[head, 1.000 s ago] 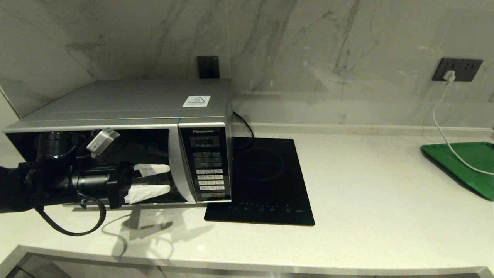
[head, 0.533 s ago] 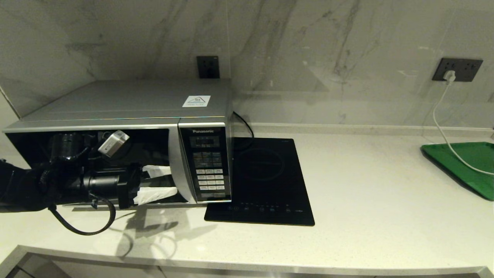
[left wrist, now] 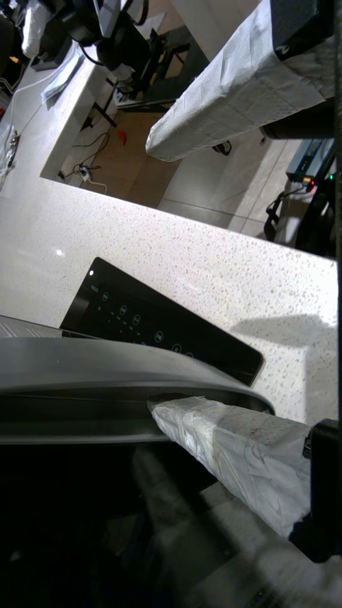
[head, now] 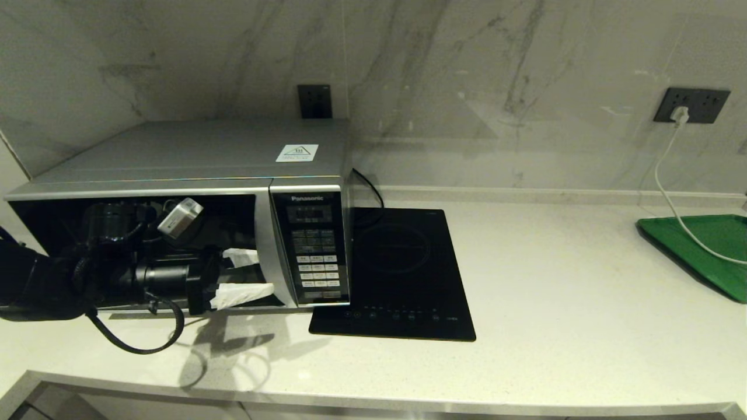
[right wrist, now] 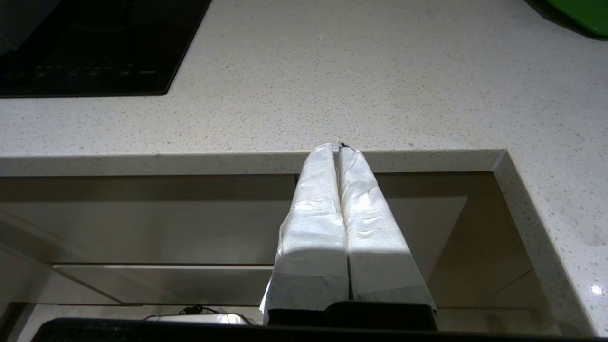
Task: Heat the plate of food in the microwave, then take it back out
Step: Open the microwave oven
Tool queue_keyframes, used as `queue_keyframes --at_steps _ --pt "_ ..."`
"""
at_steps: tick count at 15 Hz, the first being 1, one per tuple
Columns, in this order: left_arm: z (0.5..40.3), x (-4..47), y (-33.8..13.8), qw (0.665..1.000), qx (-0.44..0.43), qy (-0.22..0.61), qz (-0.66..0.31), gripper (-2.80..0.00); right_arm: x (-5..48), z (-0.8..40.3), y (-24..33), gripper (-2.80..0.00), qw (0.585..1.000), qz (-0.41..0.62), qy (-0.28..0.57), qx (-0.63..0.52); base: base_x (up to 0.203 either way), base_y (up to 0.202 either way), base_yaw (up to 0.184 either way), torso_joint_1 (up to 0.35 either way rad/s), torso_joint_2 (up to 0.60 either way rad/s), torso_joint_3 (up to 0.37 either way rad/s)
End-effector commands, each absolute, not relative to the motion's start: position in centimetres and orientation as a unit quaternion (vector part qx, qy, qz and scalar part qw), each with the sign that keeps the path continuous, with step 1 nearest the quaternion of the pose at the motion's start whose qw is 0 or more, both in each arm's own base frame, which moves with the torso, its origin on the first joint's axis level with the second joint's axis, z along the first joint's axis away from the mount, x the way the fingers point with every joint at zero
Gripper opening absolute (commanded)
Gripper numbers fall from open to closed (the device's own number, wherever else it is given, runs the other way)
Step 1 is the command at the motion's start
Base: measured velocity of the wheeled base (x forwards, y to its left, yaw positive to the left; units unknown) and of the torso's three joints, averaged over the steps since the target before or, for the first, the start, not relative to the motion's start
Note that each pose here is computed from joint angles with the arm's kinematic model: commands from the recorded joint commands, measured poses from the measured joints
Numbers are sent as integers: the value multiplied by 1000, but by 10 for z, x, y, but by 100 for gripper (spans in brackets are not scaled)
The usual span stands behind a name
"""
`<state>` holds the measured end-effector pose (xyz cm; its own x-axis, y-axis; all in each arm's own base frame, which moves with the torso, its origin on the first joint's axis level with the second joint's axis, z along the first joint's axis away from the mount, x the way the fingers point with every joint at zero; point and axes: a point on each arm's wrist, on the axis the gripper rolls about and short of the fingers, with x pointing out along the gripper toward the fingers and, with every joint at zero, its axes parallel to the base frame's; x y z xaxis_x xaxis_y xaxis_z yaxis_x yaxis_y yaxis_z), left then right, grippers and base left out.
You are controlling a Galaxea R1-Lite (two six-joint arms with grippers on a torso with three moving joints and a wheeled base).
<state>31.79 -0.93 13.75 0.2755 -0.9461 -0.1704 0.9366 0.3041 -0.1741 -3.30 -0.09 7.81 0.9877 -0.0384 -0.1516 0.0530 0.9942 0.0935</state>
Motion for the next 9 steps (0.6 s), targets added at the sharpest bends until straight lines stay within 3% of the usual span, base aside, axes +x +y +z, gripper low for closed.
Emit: queue_keyframes --at_steps 1,9 --pt "129 323 -10 795 -20 119 -595 0 -33 78 -1 -280 996 -23 77 49 0 0 0 0 0 0" --pt "132 320 -17 778 -23 108 -618 0 -33 78 -1 -280 996 -23 76 49 0 0 0 0 0 0"
